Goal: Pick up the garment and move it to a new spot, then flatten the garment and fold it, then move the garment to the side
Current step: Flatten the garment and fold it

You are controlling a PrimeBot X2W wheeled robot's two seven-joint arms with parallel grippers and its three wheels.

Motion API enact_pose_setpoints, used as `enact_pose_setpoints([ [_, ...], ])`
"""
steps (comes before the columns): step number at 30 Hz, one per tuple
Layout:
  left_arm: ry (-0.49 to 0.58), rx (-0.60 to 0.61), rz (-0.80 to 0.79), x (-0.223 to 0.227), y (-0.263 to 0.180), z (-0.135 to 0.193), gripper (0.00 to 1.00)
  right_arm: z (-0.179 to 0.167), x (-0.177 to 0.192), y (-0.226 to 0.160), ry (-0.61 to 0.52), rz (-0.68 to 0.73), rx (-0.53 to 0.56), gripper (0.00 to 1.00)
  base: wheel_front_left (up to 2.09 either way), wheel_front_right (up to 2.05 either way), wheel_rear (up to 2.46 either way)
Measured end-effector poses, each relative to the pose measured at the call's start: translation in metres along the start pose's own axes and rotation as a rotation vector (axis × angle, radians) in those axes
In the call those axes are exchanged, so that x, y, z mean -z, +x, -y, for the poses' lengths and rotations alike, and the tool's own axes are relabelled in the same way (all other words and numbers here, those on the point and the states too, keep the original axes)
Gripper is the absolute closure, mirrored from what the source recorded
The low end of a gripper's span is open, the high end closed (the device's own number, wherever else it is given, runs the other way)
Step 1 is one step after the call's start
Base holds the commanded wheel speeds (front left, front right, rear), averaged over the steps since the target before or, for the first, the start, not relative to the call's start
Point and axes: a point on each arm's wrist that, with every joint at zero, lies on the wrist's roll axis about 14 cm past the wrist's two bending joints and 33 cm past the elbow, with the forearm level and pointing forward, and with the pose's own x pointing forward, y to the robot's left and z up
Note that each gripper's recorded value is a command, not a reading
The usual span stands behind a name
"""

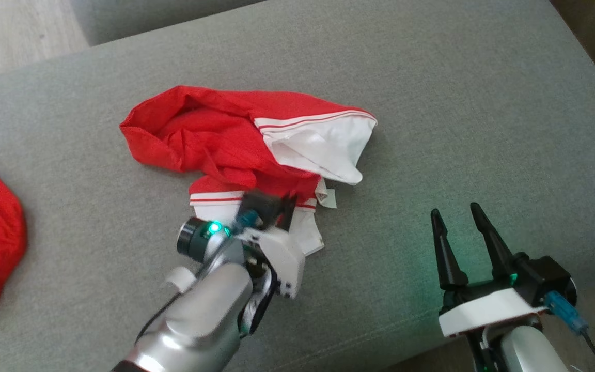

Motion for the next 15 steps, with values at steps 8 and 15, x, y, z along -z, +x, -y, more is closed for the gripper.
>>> enact_pose_setpoints([
  [8, -0.306, -0.074, 0.243, -0.074, -0.020, -0.023, 1.00, 0.001, -0.007, -0.002, 0.005, 0.027, 0.001, 0.00, 0.00, 0.00, 0.00],
  [15, -0.374, -0.292, 0.340, -0.091, -0.099, -0.098, 1.00, -0.011, 0.001, -0.012, 0.015, 0.011, -0.036, 0.00, 0.00, 0.00, 0.00],
])
